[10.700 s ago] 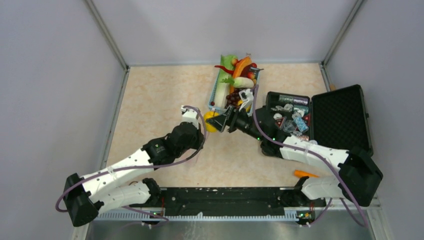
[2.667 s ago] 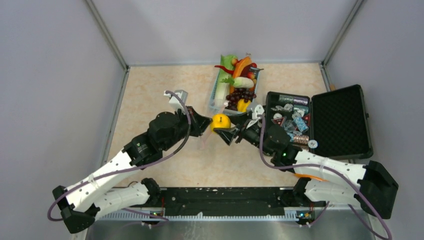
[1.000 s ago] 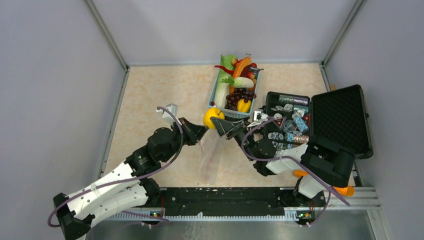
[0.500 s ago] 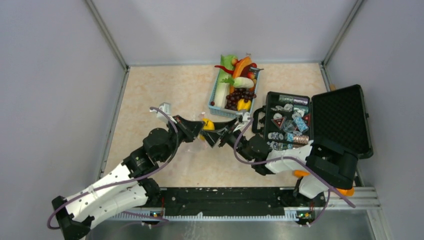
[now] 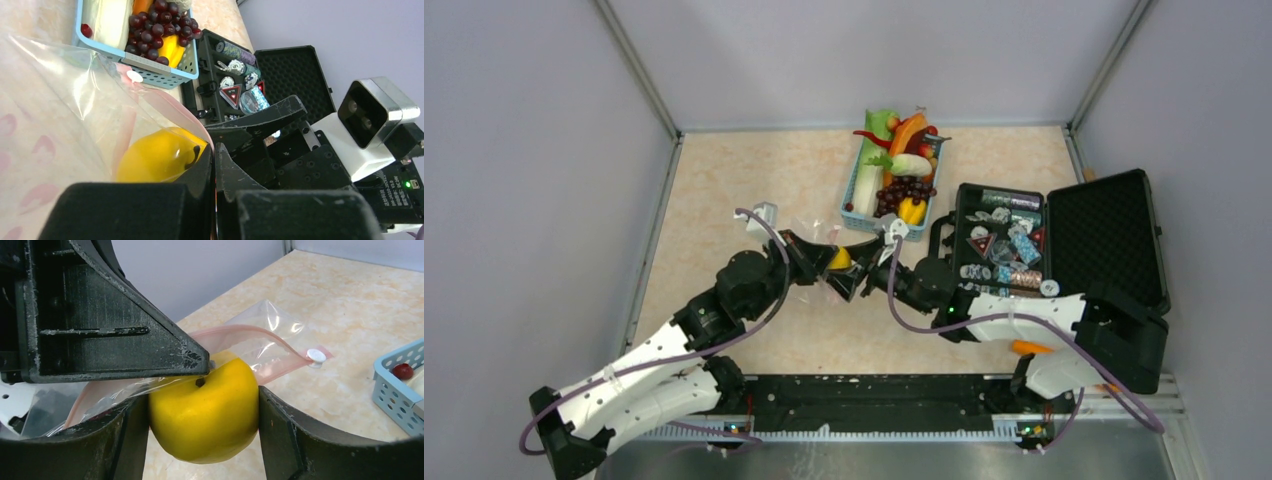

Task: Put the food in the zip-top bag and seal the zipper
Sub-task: Place the fake fruit in the bin, then adjust the zipper food storage bag at the center of the board.

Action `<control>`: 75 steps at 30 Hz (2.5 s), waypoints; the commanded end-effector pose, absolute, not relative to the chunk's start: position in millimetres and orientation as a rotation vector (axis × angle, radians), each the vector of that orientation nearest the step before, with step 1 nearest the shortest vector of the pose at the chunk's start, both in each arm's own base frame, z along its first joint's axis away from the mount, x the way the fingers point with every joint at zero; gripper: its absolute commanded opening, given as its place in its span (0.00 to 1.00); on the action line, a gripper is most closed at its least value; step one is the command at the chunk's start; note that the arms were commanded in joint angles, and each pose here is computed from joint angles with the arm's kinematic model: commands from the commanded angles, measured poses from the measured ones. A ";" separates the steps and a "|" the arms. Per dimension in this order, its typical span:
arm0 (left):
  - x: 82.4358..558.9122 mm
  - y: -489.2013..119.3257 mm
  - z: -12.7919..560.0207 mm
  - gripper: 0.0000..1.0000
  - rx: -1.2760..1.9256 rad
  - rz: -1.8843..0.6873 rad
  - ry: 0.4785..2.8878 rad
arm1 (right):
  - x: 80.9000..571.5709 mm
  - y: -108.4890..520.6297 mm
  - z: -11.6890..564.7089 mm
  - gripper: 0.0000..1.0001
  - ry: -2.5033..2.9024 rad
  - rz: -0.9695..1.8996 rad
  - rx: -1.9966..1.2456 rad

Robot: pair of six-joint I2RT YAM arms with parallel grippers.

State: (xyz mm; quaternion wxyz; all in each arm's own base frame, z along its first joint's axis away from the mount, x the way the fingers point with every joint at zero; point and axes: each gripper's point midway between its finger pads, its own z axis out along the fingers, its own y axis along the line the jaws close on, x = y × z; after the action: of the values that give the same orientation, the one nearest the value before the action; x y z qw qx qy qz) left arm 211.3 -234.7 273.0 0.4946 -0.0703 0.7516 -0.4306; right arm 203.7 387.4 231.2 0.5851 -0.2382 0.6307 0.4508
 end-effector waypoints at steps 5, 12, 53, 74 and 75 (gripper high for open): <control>209.0 -231.6 283.1 0.00 -0.043 -0.968 1.825 | 226.4 341.4 251.6 0.39 1.489 1.138 -0.275; 217.4 -207.6 255.5 0.00 -0.055 -0.764 1.891 | 253.9 293.8 239.3 0.39 1.653 0.901 -0.113; 212.6 -207.9 244.4 0.00 -0.028 -0.766 1.917 | 425.6 306.5 205.1 0.99 1.993 0.486 -0.358; 215.1 -223.7 253.3 0.00 0.078 -0.781 1.902 | 235.1 359.4 257.8 0.75 1.897 1.285 -0.273; 214.9 -223.9 253.7 0.00 0.083 -0.781 1.901 | 229.7 363.8 254.6 0.74 1.906 1.305 -0.278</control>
State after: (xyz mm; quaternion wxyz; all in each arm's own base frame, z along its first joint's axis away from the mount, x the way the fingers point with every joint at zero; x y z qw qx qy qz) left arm 211.3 -213.4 222.3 0.4917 0.0191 0.8186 -0.2962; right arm 251.0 343.3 220.2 0.4028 -0.1308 0.7948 0.4348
